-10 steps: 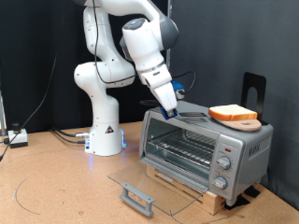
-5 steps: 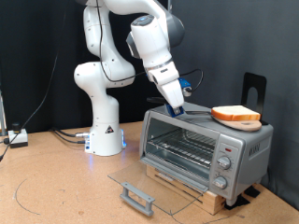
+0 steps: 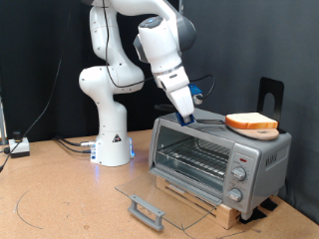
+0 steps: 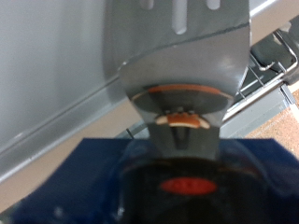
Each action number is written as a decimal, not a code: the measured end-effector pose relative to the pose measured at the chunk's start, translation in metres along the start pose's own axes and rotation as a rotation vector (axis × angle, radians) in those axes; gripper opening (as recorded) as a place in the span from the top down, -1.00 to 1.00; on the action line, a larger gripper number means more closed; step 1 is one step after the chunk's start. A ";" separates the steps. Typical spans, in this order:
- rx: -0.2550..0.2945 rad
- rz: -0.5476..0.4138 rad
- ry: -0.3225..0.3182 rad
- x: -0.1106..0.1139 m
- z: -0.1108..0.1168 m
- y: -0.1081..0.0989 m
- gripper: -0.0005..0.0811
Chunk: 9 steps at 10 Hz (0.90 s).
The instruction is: Make a piece of toast with the oven
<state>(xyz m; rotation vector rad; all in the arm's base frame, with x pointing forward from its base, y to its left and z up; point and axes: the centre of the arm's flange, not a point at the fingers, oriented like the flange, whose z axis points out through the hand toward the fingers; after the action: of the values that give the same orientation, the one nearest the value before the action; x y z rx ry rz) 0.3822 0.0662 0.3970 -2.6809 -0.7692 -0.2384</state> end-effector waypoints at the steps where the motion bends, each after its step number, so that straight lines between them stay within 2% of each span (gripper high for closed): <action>1: -0.004 -0.001 -0.002 -0.001 0.000 0.001 0.02; 4: -0.008 -0.007 -0.008 0.000 0.001 0.001 0.02; 9: -0.021 -0.029 -0.023 0.006 0.009 -0.011 0.02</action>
<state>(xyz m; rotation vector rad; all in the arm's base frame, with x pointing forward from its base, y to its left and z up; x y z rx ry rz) 0.3818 0.0812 0.3937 -2.6976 -0.8181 -0.2240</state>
